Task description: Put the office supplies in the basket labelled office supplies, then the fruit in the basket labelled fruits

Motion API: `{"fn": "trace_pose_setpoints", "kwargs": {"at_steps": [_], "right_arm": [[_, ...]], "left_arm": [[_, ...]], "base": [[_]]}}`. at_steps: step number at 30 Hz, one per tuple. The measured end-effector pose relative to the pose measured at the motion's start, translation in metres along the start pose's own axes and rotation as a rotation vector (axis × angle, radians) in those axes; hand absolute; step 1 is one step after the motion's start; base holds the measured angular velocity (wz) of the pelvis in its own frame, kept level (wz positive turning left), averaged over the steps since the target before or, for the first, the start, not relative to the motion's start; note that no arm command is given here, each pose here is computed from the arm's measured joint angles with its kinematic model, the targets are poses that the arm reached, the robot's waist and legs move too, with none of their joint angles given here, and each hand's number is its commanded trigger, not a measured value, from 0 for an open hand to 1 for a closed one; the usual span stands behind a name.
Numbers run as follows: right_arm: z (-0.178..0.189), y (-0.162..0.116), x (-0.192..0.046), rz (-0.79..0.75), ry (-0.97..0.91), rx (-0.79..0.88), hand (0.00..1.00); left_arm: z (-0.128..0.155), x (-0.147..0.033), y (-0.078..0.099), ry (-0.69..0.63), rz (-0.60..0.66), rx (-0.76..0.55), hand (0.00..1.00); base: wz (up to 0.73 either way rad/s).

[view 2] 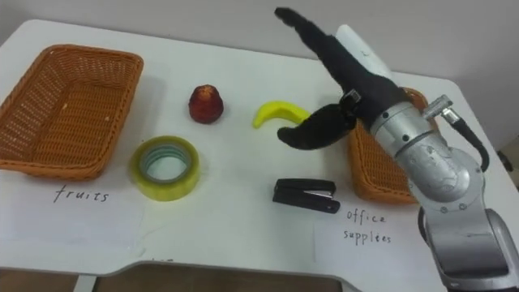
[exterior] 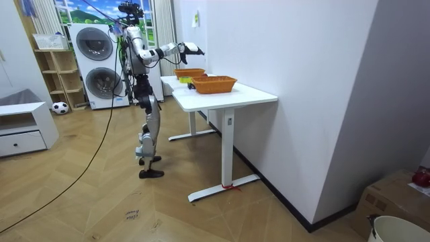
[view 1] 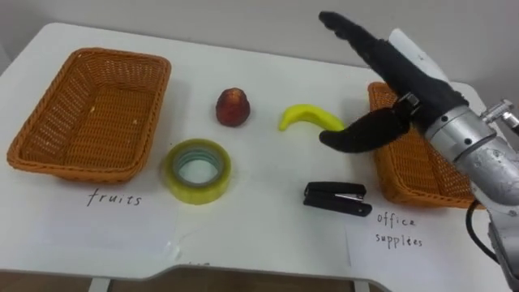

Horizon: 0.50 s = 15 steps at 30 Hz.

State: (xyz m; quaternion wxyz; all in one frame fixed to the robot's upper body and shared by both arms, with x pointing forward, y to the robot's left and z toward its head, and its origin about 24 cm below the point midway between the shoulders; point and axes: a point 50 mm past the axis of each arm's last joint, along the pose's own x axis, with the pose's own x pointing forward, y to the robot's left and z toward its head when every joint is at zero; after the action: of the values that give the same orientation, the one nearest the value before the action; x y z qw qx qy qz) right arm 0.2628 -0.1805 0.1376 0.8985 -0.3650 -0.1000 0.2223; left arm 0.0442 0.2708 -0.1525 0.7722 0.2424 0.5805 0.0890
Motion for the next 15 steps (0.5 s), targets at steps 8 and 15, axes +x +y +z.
{"fn": "trace_pose_setpoints", "kwargs": {"at_steps": [8, 15], "right_arm": [[-0.006, 0.01, -0.002, 0.121, 0.039, 0.028, 0.0], [-0.026, 0.025, -0.003, 0.251, 0.134, 0.086, 0.0]], "left_arm": [[0.002, 0.001, 0.0, 0.008, -0.018, -0.01, 0.0], [0.004, 0.002, 0.002, 0.002, -0.017, -0.007, 0.0]], "base": [[0.02], [0.0]]}}
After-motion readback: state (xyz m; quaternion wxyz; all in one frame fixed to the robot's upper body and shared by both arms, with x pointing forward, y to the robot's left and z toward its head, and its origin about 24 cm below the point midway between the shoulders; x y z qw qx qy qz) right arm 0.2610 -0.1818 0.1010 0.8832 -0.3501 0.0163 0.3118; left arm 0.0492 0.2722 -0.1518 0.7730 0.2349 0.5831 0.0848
